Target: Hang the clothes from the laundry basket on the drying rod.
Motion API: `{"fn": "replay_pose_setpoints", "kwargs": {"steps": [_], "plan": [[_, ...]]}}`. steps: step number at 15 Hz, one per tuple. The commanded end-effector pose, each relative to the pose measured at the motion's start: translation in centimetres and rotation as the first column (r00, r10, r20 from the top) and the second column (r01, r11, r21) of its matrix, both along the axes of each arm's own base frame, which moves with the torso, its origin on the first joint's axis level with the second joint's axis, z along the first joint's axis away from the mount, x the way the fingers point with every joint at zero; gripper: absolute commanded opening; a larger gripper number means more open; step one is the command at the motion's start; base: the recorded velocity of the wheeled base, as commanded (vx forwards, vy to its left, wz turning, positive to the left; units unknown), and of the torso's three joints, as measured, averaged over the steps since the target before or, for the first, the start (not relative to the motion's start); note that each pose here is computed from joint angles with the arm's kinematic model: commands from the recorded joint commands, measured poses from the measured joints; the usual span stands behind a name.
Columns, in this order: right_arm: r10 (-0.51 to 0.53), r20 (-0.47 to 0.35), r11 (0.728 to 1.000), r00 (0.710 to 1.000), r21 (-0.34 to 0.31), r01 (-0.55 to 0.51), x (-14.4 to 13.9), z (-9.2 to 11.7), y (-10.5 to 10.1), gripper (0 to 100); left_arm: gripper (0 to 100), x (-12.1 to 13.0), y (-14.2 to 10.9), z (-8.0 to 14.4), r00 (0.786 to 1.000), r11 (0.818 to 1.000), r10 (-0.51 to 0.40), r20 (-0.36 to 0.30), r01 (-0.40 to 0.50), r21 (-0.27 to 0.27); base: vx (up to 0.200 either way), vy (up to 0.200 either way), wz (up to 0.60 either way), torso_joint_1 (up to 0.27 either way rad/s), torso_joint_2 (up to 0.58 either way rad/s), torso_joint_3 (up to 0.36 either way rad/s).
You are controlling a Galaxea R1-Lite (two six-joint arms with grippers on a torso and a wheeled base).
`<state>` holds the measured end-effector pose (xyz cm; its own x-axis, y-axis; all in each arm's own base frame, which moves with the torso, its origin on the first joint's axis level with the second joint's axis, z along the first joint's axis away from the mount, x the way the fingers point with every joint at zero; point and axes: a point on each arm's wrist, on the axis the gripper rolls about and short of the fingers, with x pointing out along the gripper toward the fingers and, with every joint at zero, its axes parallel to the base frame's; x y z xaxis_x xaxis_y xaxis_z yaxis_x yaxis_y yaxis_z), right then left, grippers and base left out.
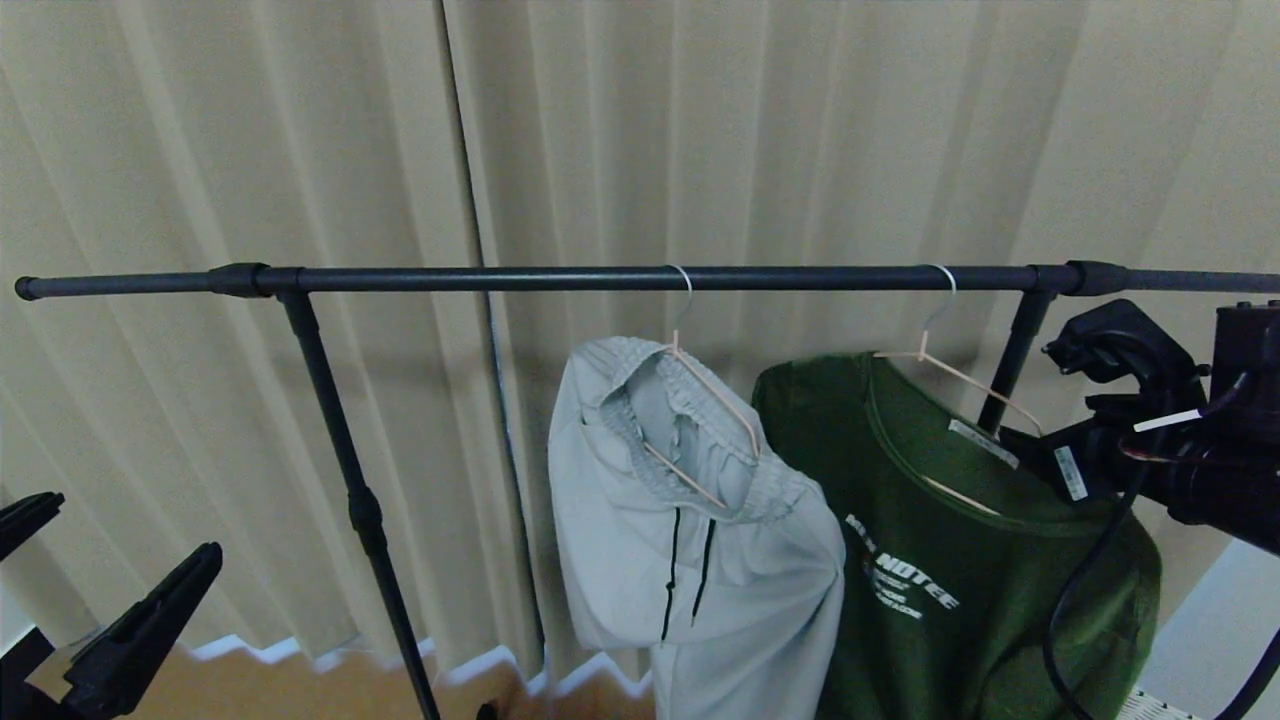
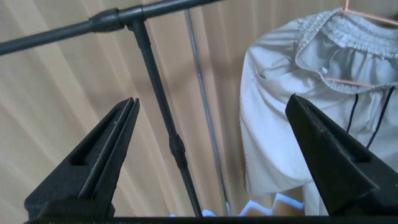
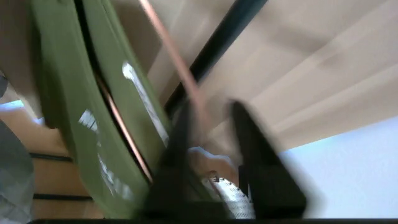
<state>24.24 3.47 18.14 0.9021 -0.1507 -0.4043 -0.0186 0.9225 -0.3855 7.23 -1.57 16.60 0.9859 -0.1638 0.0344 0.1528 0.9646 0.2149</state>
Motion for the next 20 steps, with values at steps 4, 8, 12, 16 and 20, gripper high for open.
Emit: {"fn": "replay_pose_setpoints", "kwargs": {"steps": [4,8,12,16,20], "plan": [[0.103,0.117,0.989,0.988,0.091,-0.114,-1.4,-1.3,0.0,100,100,0.0,0.0,-0.3,1.000,1.000,0.003,-0.016,-0.003,-0.007,0.000,0.000,0.00,0.000,0.00,0.000],[0.224,0.227,0.953,0.948,0.151,-0.262,-3.2,-3.0,-0.2,100,100,-0.1,0.3,-1.0,0.998,0.999,0.035,-0.055,-0.036,-0.007,0.000,0.000,0.00,0.000,0.00,0.000],[0.255,0.394,0.930,0.883,0.150,-0.335,-5.5,-2.6,-0.5,100,100,-0.9,1.6,-2.1,0.975,0.975,0.207,-0.083,-0.213,-0.066,0.000,0.000,0.00,0.000,0.00,0.000],[0.255,0.507,0.924,0.824,0.125,-0.362,-10.4,-1.8,-1.1,100,100,-3.2,1.9,-3.1,0.957,0.957,0.278,-0.084,-0.284,-0.066,0.000,0.000,0.00,0.000,0.00,0.000],[0.284,0.509,0.912,0.813,0.117,-0.392,-14.9,-2.5,-1.8,100,100,-6.6,1.8,-5.3,0.954,0.958,0.276,-0.120,-0.283,-0.041,0.000,0.000,0.00,0.000,0.00,0.000]]}}
